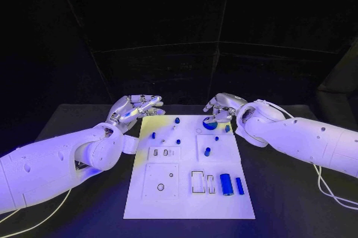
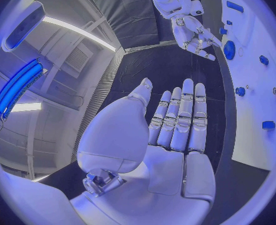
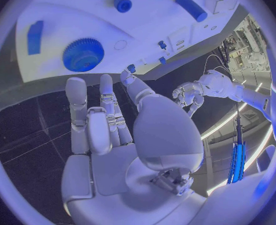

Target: Assemble the parts on the task board

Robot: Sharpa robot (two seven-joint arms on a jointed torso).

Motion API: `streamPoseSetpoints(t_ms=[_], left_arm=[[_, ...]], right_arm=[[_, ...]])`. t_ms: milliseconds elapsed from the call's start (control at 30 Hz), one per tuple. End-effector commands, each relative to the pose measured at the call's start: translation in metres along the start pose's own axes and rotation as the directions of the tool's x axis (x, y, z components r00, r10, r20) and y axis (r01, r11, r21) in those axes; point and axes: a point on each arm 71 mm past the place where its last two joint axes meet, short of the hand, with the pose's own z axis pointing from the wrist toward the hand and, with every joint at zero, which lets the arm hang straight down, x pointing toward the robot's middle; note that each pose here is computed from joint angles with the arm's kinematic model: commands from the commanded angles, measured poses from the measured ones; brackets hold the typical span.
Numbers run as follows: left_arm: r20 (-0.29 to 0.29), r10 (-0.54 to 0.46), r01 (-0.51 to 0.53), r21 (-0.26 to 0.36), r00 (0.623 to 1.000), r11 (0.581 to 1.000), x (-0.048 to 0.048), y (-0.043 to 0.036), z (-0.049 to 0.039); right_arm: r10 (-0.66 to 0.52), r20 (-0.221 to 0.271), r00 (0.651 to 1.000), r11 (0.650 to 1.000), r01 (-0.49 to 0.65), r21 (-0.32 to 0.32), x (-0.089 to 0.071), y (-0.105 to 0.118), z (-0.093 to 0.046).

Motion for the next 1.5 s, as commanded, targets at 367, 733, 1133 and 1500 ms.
streamPoseSetpoints(t_ms=[367,733,1133,1500], left_arm=[[-0.024,-0.008,0.008,0.0,1.0,1.0,0.0027,0.0001,0.0021],[-0.028,-0.003,0.003,0.001,1.0,1.0,0.0031,0.001,0.0036],[-0.03,0.001,-0.001,0.002,1.0,1.0,0.0026,0.0013,0.004],[-0.026,0.004,-0.004,0.003,1.0,1.0,0.0006,0.0011,0.0037]], right_arm=[[0.057,-0.117,0.991,0.99,-0.041,0.136,0.003,-0.022,-0.003],[0.036,-0.149,0.988,0.99,-0.015,0.138,0.01,-0.018,0.009],[-0.017,-0.182,0.983,0.99,0.041,0.132,0.014,-0.017,0.016],[-0.024,-0.187,0.982,0.99,0.049,0.132,0.015,-0.017,0.018]])
